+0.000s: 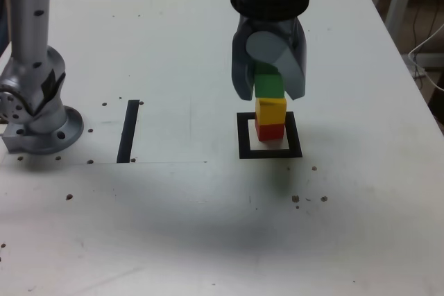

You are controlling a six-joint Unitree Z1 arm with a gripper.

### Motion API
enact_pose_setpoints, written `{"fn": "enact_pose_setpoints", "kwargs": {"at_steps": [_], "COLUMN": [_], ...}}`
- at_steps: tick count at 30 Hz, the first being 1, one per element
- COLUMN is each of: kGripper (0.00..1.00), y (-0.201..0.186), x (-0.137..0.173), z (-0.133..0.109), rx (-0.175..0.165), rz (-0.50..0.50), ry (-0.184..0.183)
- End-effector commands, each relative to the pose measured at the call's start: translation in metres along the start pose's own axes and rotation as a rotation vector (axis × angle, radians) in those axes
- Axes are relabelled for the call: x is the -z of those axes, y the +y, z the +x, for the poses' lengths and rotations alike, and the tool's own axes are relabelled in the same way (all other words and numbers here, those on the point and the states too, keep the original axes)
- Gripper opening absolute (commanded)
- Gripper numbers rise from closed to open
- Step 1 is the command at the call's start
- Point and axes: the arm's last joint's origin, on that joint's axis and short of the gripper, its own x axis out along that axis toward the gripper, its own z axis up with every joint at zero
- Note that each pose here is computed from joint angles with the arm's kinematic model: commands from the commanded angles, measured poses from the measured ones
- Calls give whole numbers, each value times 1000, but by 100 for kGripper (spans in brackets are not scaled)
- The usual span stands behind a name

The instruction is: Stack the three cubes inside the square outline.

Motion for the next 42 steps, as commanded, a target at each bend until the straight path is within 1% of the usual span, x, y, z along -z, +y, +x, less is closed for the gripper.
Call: {"fn": "enact_pose_setpoints", "kwargs": {"at_steps": [1, 8, 17, 22, 25, 28, 32, 42], "kGripper": [22, 22, 22, 22, 22, 22, 22, 22], "y": [5, 15, 16, 17, 18, 20, 21, 21], "x": [-1, -3, -13, -17, -17, -15, -14, -13], "z": [2, 9, 24, 30, 33, 33, 33, 34], "rx": [-4, -14, -8, -14, -22, -38, -52, -43], "rz": [-8, -33, -65, -74, -77, -77, -78, -79], "ry": [7, 23, 8, 17, 27, 36, 41, 47]}}
